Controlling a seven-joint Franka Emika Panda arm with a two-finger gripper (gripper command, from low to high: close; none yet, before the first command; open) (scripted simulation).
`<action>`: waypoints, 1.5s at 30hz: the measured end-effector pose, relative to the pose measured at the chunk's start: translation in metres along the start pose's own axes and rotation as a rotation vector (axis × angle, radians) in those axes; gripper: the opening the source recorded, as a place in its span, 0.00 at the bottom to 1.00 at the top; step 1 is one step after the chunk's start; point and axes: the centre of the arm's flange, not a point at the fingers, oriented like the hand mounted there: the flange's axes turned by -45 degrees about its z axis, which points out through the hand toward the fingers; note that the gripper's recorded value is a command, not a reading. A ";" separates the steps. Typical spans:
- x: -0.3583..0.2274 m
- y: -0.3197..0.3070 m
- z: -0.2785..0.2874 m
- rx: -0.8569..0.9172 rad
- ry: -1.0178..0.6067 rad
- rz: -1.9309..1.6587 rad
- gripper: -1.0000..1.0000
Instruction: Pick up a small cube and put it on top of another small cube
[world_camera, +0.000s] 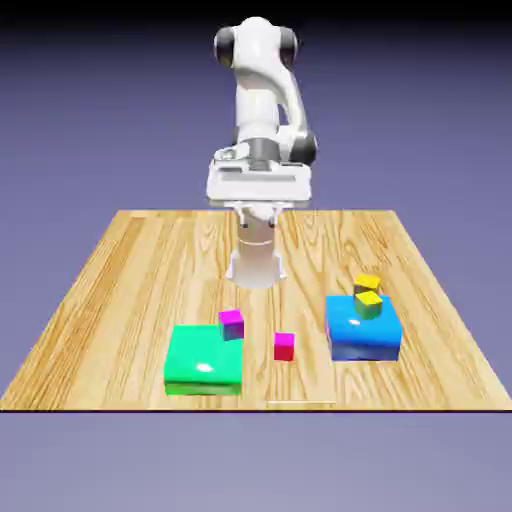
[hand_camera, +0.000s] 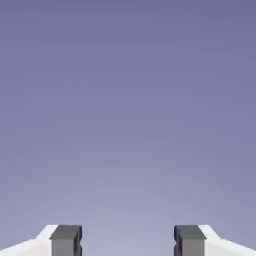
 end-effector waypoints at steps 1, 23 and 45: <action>-0.006 -0.007 0.013 0.012 -0.048 -0.076 0.50; -0.200 -0.107 0.201 0.441 -0.718 -1.318 0.50; -0.093 0.015 0.109 0.329 -0.815 -0.952 0.00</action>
